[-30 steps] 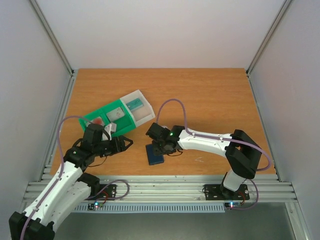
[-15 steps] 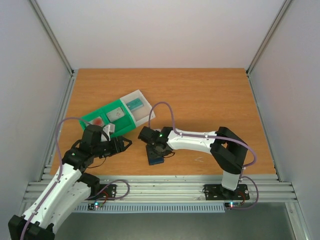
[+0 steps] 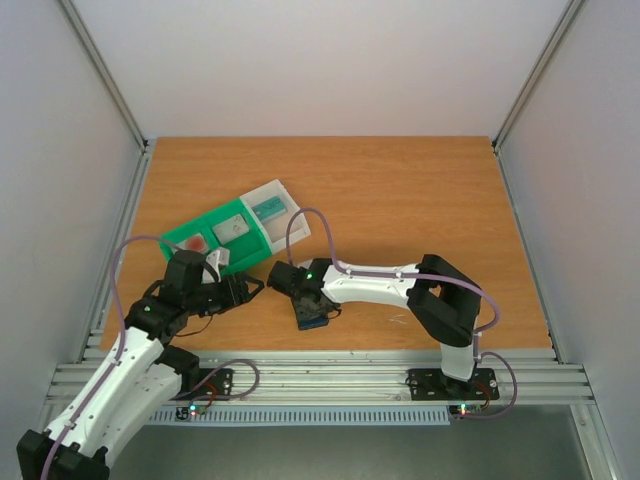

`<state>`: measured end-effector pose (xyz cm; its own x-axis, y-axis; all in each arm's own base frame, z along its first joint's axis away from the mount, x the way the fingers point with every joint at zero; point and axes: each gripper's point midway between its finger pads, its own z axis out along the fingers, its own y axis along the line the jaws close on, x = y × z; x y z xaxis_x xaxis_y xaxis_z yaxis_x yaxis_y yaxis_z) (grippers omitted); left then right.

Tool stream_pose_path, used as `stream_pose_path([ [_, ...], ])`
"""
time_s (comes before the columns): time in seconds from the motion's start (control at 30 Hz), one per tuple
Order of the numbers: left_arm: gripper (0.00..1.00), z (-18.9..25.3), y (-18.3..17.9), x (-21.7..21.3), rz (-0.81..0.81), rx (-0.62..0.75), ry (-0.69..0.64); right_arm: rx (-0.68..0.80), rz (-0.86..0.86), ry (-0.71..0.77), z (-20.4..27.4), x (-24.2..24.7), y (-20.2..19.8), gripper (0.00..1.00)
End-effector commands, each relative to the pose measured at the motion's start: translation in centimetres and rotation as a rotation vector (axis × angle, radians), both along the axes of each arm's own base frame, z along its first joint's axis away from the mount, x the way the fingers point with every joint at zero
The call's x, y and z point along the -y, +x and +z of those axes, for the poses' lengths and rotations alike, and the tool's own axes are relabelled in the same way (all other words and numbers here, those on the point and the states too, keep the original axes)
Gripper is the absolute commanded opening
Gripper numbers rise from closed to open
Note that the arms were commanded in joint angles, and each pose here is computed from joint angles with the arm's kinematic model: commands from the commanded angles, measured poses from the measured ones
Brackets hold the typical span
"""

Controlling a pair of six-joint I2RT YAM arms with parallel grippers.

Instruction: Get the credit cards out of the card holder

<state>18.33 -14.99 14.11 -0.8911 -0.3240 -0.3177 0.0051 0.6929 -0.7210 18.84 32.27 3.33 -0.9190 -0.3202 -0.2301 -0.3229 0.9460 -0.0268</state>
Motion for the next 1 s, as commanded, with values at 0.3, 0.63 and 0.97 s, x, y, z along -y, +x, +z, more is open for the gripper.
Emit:
stream_pose_path([
  [0.3, 0.68, 0.0, 0.5, 0.8, -0.006, -0.010, -0.037, 0.141, 0.084, -0.019, 0.9, 0.6, 1.1, 0.01],
  [0.63, 0.64, 0.0, 0.8, 2.5, -0.048, -0.020, -0.145, 0.176, 0.100, 0.247, 4.7, -1.1, 0.1, 0.01],
  [0.97, 0.62, 0.8, 1.9, 4.4, -0.064, -0.017, -0.322, 0.224, 0.078, 0.509, 10.1, -2.7, -0.3, 0.01],
])
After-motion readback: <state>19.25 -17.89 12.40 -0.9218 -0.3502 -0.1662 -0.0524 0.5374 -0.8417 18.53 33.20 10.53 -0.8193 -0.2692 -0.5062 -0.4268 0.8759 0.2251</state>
